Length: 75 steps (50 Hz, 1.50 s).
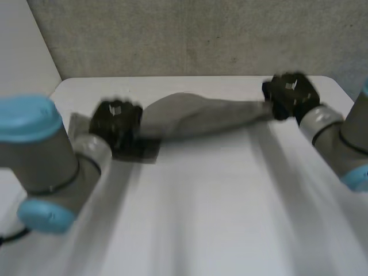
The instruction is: Fold the towel.
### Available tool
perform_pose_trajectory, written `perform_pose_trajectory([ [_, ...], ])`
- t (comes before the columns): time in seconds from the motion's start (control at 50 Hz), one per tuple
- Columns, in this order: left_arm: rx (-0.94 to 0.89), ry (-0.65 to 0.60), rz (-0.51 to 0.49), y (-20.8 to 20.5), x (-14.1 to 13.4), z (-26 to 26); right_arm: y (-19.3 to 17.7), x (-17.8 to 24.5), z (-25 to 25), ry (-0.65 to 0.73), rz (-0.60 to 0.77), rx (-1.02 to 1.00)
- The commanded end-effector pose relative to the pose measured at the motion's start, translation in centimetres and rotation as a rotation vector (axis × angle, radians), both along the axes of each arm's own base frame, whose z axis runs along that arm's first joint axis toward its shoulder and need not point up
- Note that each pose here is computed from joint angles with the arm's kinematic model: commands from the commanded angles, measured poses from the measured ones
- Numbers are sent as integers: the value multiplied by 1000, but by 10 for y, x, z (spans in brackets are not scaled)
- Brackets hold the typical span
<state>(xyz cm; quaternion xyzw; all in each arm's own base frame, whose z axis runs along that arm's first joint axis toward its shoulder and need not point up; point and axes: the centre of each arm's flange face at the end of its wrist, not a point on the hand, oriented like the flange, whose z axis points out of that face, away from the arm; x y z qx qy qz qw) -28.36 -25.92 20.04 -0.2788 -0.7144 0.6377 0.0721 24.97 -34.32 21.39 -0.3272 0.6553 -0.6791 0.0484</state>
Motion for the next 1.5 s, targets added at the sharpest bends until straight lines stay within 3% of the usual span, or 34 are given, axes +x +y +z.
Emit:
perform_pose_trajectory([
  [0.02,172,-83,-51,44,12,-51,30,-12,-46,151,23,136],
  [0.12,164,-82,-82,57,9,-49,48,-23,-54,242,10,169],
  [0.4,40,-30,-62,43,5,-43,49,-45,-50,221,-50,182],
  [0.56,51,-48,-46,42,11,-49,30,-68,-52,102,-155,245],
  [0.7,41,-120,-20,34,27,-53,26,-72,-54,69,-167,265],
  [0.84,-20,-208,26,-3,50,-45,26,-72,-56,80,-168,266],
  [1.0,31,-191,-91,-36,40,-36,24,-72,-62,82,-165,283],
  [1.14,132,-214,-84,-69,38,-32,24,-73,-63,83,-167,286],
  [1.5,181,-318,-72,-88,37,-48,26,-72,-65,84,-162,292],
])
